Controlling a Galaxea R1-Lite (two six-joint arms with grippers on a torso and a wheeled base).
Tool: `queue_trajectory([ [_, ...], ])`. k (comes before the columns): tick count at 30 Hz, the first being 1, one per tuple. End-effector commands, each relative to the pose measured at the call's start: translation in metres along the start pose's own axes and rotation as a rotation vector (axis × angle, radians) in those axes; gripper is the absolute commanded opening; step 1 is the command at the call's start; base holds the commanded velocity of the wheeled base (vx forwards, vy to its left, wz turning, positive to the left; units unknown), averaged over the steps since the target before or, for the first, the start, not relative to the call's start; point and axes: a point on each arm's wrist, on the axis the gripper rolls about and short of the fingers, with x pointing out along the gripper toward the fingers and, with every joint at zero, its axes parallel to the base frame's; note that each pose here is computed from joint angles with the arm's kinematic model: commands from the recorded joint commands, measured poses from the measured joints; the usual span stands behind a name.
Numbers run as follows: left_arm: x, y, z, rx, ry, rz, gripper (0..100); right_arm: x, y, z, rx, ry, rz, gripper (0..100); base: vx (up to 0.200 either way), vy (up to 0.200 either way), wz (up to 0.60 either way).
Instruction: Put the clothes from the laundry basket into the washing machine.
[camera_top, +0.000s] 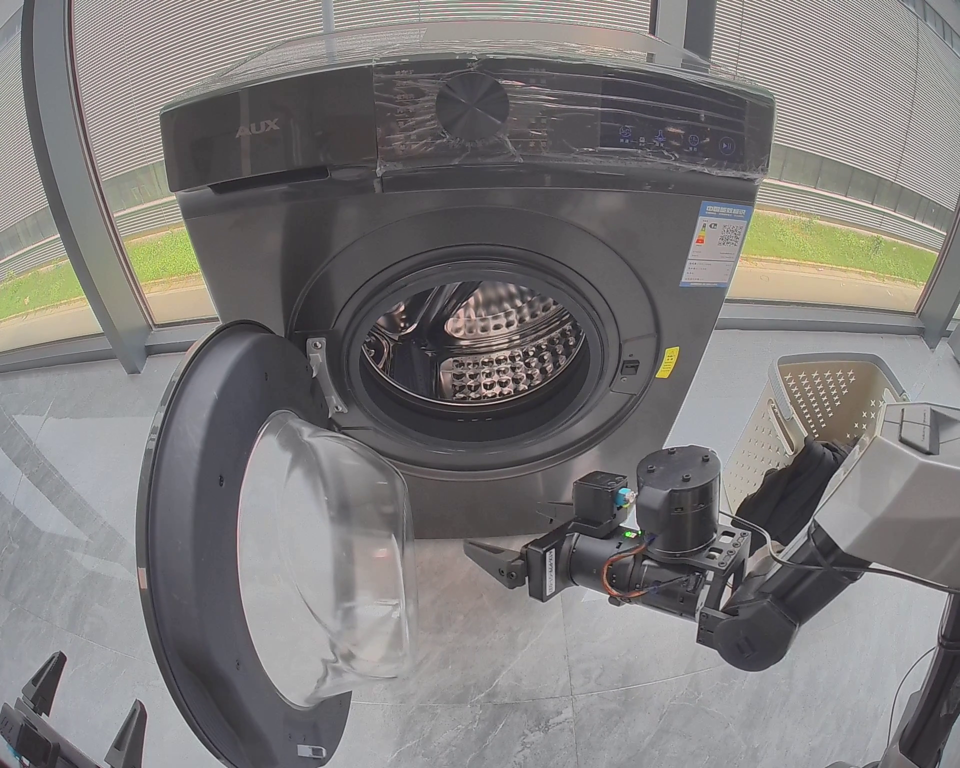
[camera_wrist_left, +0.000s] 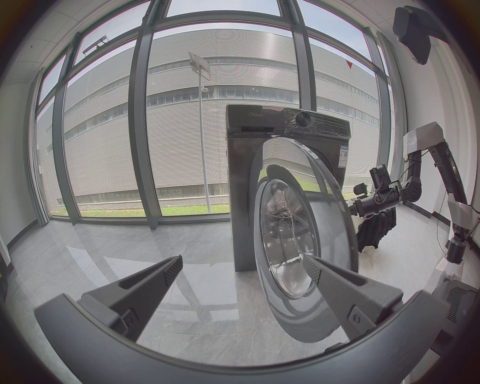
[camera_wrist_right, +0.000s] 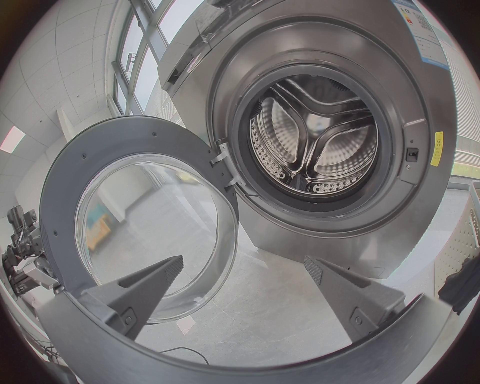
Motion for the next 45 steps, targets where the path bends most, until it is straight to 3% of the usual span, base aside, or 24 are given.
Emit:
queue_trajectory([
  [1, 0.0, 0.0, -0.005, 0.001, 0.0, 0.0, 100, 0.022, 0.0, -0.007, -0.001, 0.008, 0.005, 100, 0.0, 0.0, 0.0],
  [4, 0.0, 0.0, -0.005, 0.001, -0.002, 0.0, 100, 0.036, -0.002, -0.016, -0.001, 0.018, 0.003, 100, 0.0, 0.0, 0.0],
  [14, 0.0, 0.0, -0.005, 0.002, 0.0, 0.0, 100, 0.067, 0.023, -0.033, -0.021, 0.027, 0.063, 100, 0.0, 0.0, 0.0],
  [18, 0.0, 0.0, -0.005, 0.002, 0.0, 0.0, 100, 0.078, 0.024, -0.038, -0.024, 0.021, 0.068, 100, 0.0, 0.0, 0.0],
  [24, 0.0, 0.0, -0.005, 0.002, -0.002, 0.0, 100, 0.084, 0.028, -0.033, -0.025, -0.009, 0.077, 100, 0.0, 0.0, 0.0],
  [35, 0.0, 0.0, -0.005, 0.002, 0.0, 0.0, 100, 0.096, 0.022, -0.024, -0.021, -0.037, 0.068, 100, 0.0, 0.0, 0.0],
  [45, 0.0, 0.0, -0.005, 0.002, 0.0, 0.0, 100, 0.129, 0.039, -0.018, -0.022, -0.035, 0.092, 100, 0.0, 0.0, 0.0],
])
